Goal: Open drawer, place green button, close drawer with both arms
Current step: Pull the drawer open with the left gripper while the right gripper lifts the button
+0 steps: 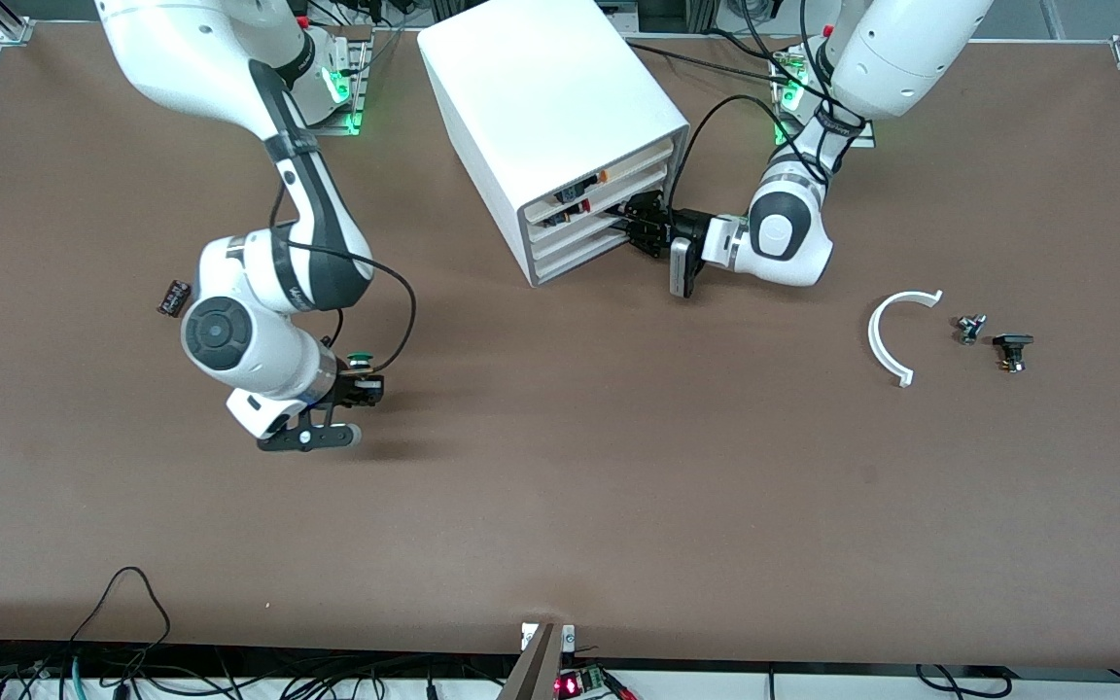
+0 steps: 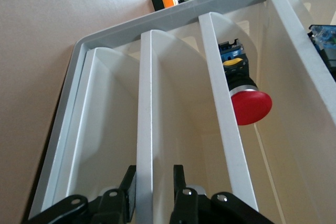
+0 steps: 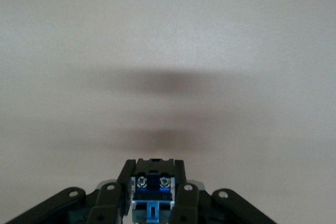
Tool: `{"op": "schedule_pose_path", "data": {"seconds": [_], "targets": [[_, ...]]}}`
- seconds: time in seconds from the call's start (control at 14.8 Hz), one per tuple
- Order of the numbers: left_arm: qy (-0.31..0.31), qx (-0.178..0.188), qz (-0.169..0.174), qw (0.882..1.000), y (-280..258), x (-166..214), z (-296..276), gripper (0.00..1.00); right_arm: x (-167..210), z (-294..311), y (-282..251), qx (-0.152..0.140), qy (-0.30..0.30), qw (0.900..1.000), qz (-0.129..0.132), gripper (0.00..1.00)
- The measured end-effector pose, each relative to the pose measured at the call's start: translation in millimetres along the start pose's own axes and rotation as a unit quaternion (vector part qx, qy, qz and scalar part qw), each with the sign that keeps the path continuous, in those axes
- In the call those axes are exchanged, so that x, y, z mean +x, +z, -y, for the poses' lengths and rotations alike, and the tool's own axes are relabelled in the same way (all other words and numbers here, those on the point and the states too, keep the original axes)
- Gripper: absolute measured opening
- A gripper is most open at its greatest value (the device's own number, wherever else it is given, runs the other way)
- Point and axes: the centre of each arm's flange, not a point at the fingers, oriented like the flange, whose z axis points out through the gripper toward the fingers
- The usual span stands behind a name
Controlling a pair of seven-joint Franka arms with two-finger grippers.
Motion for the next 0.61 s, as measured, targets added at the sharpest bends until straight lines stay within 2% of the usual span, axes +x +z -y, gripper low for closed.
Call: {"op": "schedule_pose_path", "data": {"seconds": [0.14,0.2,0.27,0.61], "targets": [[0.0,0.005,0.0,1.0,-1,-1,1,0.21,6,-4,-26,-0.001,0.029,1.0,-0.001,0.33],[0.0,0.006,0.0,1.0,-1,-1,2,0.2,7,-4,-38,-0.001,0.048,0.999,0.002,0.33],[0.0,0.008,-0.001,1.0,-1,-1,2,0.15,7,-2,-50,-0.001,0.071,0.997,0.005,0.33],[-0.001,0.023,-0.003,1.0,-5,-2,6,0.14,6,21,-99,0.003,0.172,0.985,0.011,0.33]]}}
